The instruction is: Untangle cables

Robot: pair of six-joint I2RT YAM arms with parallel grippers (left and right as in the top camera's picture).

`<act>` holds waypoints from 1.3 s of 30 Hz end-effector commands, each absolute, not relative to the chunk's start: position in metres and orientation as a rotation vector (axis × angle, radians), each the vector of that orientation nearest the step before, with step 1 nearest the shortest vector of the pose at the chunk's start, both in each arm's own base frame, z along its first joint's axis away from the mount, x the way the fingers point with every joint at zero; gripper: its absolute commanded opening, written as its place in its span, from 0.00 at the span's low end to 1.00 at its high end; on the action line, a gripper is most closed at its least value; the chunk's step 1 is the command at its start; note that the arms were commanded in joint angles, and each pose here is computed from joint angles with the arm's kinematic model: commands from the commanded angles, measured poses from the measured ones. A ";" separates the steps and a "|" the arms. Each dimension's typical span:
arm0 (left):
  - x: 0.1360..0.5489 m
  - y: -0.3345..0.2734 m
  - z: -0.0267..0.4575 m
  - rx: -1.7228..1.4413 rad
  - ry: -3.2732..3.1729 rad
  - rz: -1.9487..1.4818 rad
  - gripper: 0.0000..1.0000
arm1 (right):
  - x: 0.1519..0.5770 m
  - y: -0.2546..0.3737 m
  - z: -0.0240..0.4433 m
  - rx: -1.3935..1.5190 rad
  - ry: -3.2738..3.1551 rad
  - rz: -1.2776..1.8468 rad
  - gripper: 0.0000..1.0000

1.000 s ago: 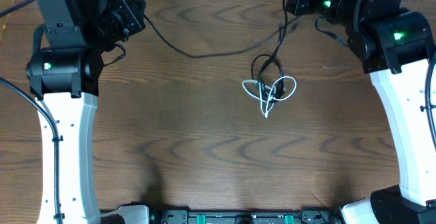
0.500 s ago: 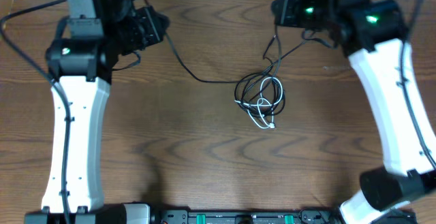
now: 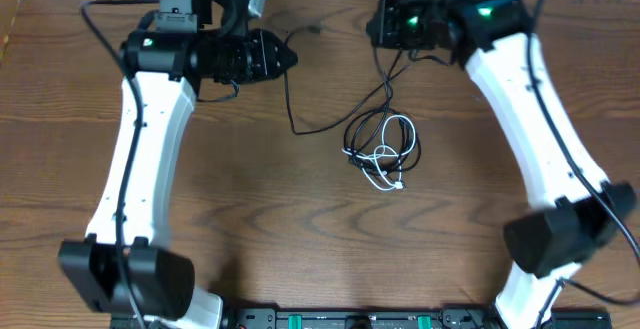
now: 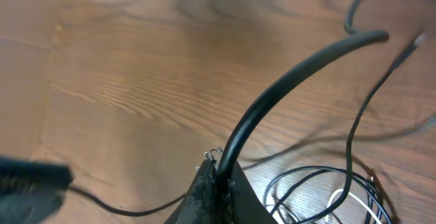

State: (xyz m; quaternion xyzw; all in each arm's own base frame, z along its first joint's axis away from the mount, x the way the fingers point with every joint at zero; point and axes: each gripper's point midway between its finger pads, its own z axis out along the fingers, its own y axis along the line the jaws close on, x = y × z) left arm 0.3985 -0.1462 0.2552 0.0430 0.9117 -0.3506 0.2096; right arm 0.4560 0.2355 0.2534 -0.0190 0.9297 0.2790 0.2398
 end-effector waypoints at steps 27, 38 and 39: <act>0.329 -0.247 0.184 1.132 2.427 -0.963 0.97 | 0.492 0.219 0.202 -0.024 2.587 1.106 0.01; 0.341 -0.271 0.132 1.094 2.505 -1.047 0.68 | 0.490 0.221 0.204 -0.103 2.568 1.111 0.01; 0.342 -0.271 0.132 1.089 2.503 -1.046 0.63 | 0.490 0.220 0.203 -0.099 2.570 1.101 0.01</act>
